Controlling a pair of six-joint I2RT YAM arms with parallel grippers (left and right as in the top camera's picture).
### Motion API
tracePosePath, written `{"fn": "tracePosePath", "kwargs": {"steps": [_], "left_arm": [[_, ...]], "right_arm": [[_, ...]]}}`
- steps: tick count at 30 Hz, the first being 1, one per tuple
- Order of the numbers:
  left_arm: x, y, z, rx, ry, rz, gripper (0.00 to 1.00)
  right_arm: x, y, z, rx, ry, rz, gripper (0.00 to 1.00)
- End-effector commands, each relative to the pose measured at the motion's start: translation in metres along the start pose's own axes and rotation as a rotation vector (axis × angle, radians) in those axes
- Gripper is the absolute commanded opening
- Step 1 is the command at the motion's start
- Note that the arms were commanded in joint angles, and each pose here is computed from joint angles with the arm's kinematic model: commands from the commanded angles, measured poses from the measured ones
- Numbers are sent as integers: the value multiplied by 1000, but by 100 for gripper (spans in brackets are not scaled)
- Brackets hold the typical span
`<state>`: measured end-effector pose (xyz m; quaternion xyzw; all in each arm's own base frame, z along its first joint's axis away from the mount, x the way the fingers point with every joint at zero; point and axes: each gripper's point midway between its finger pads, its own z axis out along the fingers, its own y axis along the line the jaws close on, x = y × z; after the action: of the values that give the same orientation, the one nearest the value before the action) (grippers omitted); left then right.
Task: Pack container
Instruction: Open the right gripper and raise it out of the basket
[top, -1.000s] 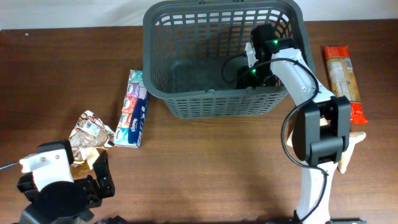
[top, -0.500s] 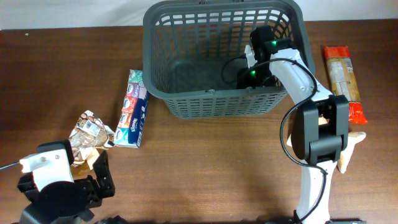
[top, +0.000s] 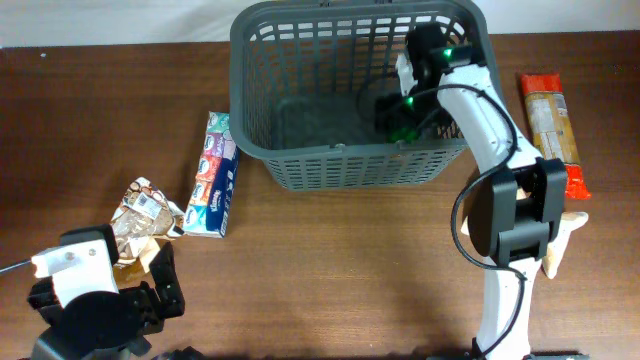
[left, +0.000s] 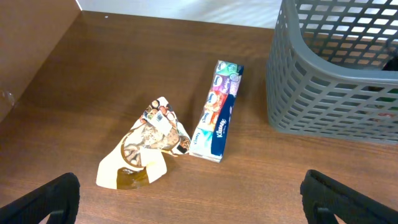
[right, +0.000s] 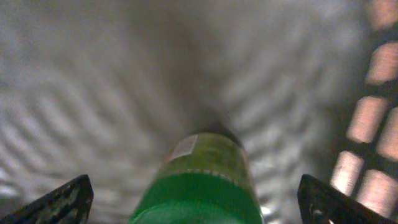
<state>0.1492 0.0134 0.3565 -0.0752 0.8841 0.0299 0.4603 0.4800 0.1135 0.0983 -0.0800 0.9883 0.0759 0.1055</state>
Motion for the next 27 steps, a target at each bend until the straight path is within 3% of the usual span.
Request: {"fn": "tracePosePath", "kwargs": {"steps": [1, 9, 14, 19, 27], "left_arm": [[-1, 0, -1, 7, -2, -2, 99], [-1, 0, -1, 7, -2, -2, 100], [-1, 0, -1, 7, -2, -2, 100], [-1, 0, -1, 7, -2, -2, 100], [-1, 0, -1, 7, -2, -2, 100]], "right_arm": [[-28, 10, -42, 2, -108, -26, 99], [-46, 21, -137, 2, -253, -72, 99], [-45, -3, -206, 101, -377, -35, 99], [-24, -45, -263, 164, -465, 62, 99], [8, -124, -325, 215, -599, 410, 99]]}}
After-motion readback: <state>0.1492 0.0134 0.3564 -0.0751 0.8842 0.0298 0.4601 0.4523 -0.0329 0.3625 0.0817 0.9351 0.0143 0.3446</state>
